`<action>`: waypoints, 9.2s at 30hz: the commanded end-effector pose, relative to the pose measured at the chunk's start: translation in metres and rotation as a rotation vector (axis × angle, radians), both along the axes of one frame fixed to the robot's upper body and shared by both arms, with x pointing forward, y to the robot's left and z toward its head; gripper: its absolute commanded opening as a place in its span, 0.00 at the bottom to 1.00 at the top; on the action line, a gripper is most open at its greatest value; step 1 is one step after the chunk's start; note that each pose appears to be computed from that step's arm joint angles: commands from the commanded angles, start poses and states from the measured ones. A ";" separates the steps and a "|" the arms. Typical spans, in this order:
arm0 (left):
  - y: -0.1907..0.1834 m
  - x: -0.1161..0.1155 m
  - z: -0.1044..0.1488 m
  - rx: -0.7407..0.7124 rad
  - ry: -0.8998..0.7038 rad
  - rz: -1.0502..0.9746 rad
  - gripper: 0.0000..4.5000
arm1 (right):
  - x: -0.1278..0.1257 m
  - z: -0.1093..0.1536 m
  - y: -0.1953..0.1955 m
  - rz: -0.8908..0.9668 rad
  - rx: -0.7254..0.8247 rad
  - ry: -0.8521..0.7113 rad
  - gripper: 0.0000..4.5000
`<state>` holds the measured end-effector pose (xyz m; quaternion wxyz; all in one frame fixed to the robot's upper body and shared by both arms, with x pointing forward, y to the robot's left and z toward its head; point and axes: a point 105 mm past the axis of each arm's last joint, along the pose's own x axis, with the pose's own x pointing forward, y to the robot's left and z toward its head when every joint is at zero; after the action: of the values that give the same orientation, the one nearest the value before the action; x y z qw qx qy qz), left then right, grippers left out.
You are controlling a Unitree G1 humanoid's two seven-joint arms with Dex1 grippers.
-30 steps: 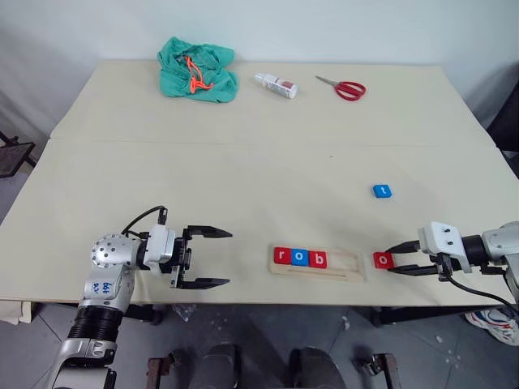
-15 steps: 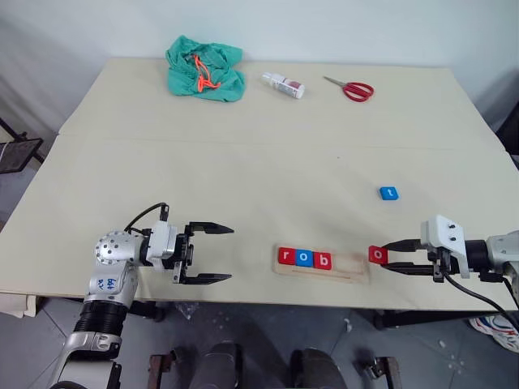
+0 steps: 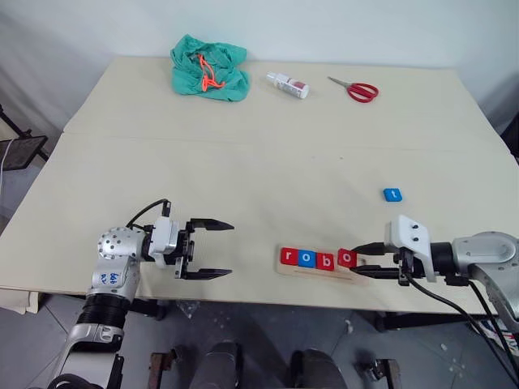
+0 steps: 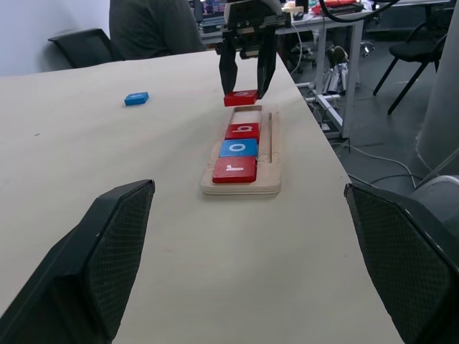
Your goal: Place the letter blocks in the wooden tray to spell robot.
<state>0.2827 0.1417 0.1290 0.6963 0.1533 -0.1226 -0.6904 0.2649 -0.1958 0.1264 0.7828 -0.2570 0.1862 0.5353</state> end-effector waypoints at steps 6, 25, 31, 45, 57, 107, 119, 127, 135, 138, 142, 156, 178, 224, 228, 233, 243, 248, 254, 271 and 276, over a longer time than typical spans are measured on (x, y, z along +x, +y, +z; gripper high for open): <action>0.002 -0.010 0.006 0.011 -0.041 -0.019 1.00 | 0.004 -0.004 -0.003 0.020 -0.039 -0.012 0.32; -0.005 -0.007 0.008 -0.011 -0.043 -0.005 1.00 | 0.005 0.014 -0.011 -0.081 0.011 -0.064 1.00; -0.008 -0.006 0.008 -0.017 -0.043 -0.006 1.00 | -0.002 0.009 -0.016 -0.141 -0.007 -0.042 0.71; -0.009 -0.007 0.008 -0.021 -0.045 -0.008 1.00 | -0.011 -0.003 0.000 -0.128 0.002 0.017 0.00; -0.009 -0.009 0.008 -0.024 -0.045 0.004 1.00 | -0.007 -0.007 0.014 -0.085 0.017 0.021 0.00; -0.007 -0.003 0.007 -0.024 -0.050 0.016 1.00 | 0.004 -0.007 -0.005 -0.172 0.018 -0.027 0.00; -0.009 -0.002 0.004 -0.029 -0.036 -0.004 1.00 | 0.026 0.036 -0.072 -0.790 0.327 -0.338 0.22; -0.012 0.005 0.004 -0.027 -0.035 -0.028 1.00 | 0.035 0.028 -0.083 -0.967 0.402 -0.392 0.82; -0.014 0.001 0.005 -0.027 -0.040 -0.050 1.00 | 0.065 0.023 -0.071 -0.975 0.426 -0.372 1.00; -0.012 -0.001 0.005 -0.025 -0.039 -0.047 1.00 | 0.073 0.021 -0.074 -1.002 0.405 -0.369 1.00; -0.009 -0.006 0.004 -0.023 -0.034 -0.046 1.00 | 0.088 0.021 -0.081 -1.039 0.412 -0.345 1.00; -0.003 -0.017 0.006 -0.012 -0.030 -0.006 1.00 | 0.126 0.004 -0.082 -1.070 0.412 -0.238 1.00; 0.035 -0.008 0.000 -0.029 -0.007 0.115 1.00 | 0.089 0.032 -0.067 -1.011 0.480 -0.319 0.33; 0.044 -0.004 0.019 -0.123 0.032 0.140 1.00 | -0.032 -0.016 -0.059 -1.108 0.514 -0.184 0.99; 0.053 -0.002 0.015 -0.102 0.043 0.197 1.00 | -0.038 -0.007 -0.069 -0.921 0.405 -0.207 0.99; 0.065 -0.009 0.010 -0.086 0.069 0.222 1.00 | -0.039 -0.001 -0.090 -0.628 0.203 -0.217 0.99; 0.069 -0.022 0.002 -0.064 0.068 0.203 1.00 | -0.012 0.004 -0.097 -0.257 0.005 -0.112 0.99; 0.069 -0.030 0.002 -0.065 0.065 0.208 1.00 | 0.003 -0.003 -0.095 -0.177 -0.040 -0.052 0.99; 0.072 -0.037 0.005 -0.063 0.061 0.215 1.00 | 0.010 -0.011 -0.096 -0.154 -0.076 -0.022 0.99; 0.084 -0.038 0.008 -0.061 0.054 0.233 1.00 | 0.019 -0.015 -0.096 -0.177 -0.087 0.003 0.56; 0.084 -0.035 0.009 -0.060 0.044 0.212 1.00 | 0.021 -0.008 -0.092 -0.185 -0.057 -0.026 0.32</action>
<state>0.2509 0.2223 0.1303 0.7876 0.1164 -0.0947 -0.5976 0.2849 -0.2901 0.1122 0.8187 -0.2673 0.2281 0.4541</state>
